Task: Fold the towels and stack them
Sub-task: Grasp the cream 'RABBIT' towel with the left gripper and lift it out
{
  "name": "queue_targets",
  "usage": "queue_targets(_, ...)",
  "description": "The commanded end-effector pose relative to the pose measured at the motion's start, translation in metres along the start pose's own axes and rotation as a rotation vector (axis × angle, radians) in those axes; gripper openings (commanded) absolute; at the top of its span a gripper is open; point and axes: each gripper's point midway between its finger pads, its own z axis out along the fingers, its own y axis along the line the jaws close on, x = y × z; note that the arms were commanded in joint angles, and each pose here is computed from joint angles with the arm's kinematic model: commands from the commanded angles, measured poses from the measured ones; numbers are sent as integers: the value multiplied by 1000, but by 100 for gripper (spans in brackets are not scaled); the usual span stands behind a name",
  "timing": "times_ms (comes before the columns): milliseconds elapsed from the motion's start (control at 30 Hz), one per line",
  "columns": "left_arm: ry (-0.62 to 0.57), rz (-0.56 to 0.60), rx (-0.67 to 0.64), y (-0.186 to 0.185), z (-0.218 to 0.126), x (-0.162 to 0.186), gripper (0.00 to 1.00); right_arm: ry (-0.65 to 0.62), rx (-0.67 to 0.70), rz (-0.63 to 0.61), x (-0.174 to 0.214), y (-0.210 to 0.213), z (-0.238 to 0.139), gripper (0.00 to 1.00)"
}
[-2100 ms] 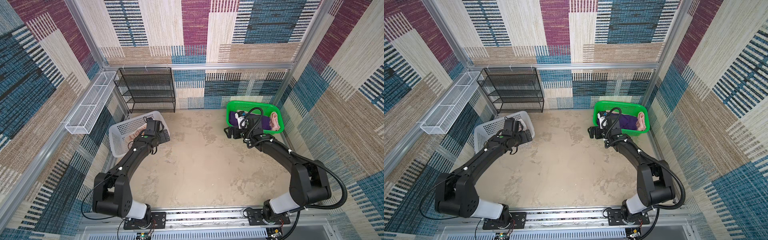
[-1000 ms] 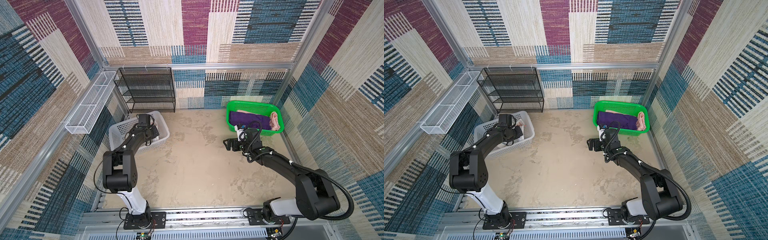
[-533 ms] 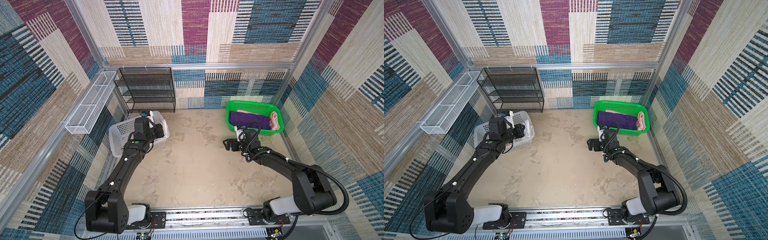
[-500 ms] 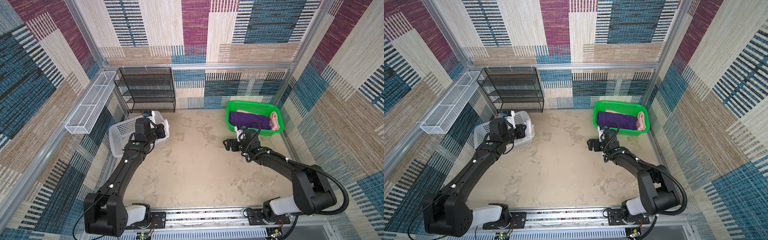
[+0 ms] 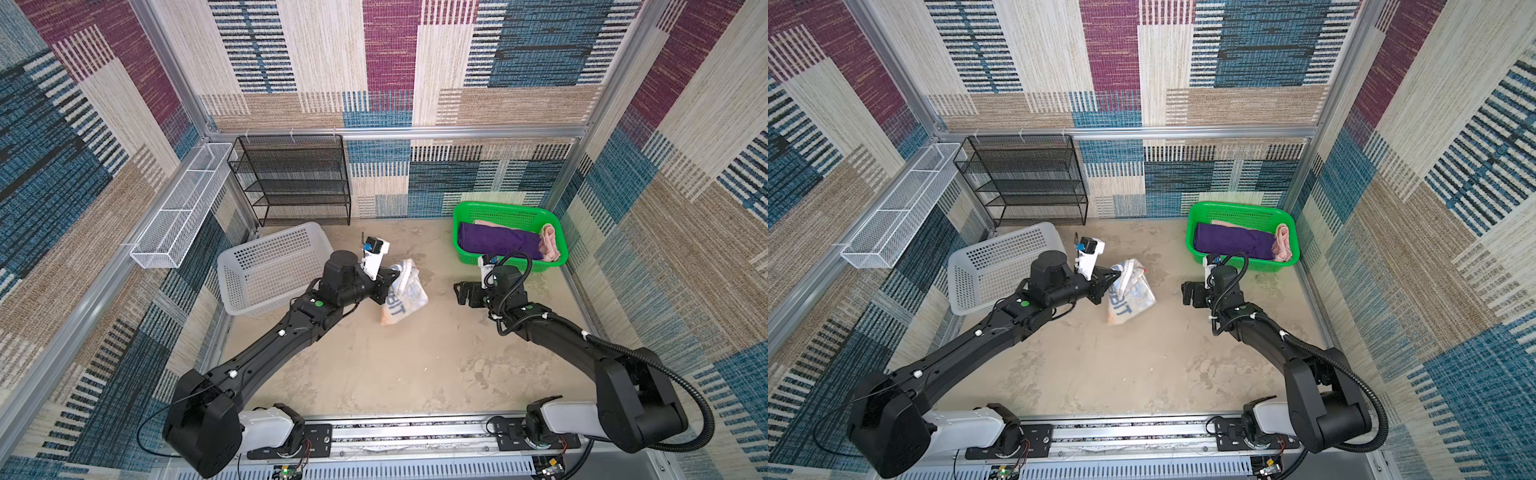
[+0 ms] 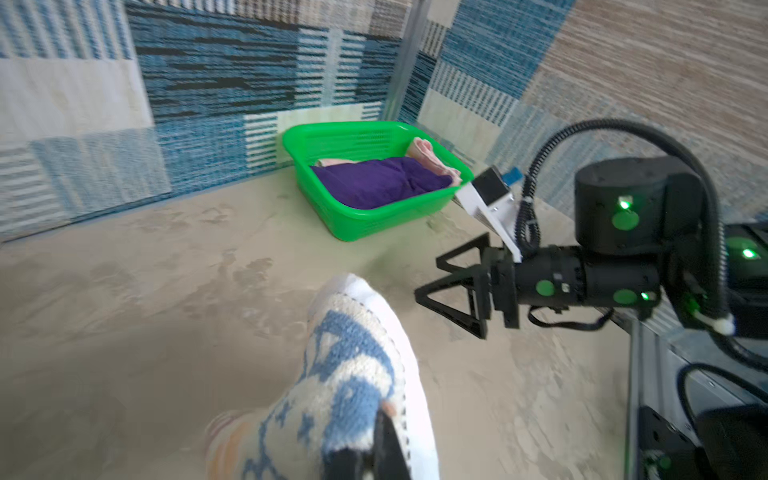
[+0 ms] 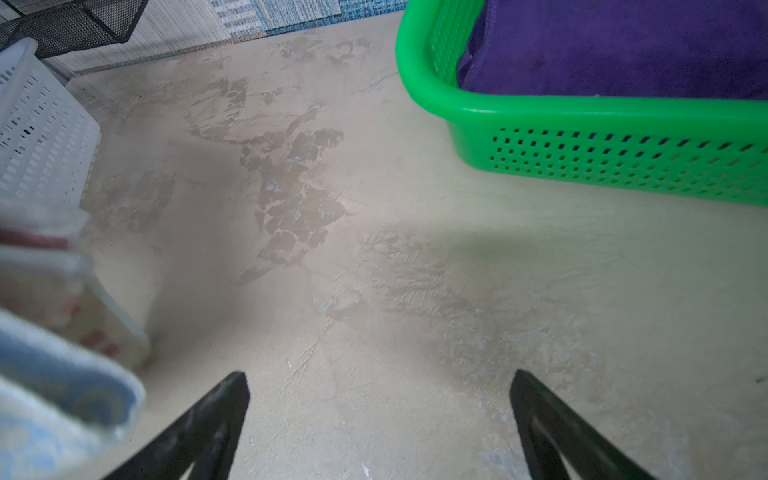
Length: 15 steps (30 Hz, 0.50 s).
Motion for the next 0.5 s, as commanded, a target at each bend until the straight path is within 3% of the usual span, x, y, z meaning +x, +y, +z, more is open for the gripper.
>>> queue_targets(0,13,10,46,-11,20,7,0,-41,14,4,-10,-1,-3,100)
queue_targets(233,158,-165,-13,14,60,73,0,-7,-18,-12,3,2,-2,100)
queue_targets(467,317,-230,-154,42,68,124,0,62,-69,-44,21,8,5,97)
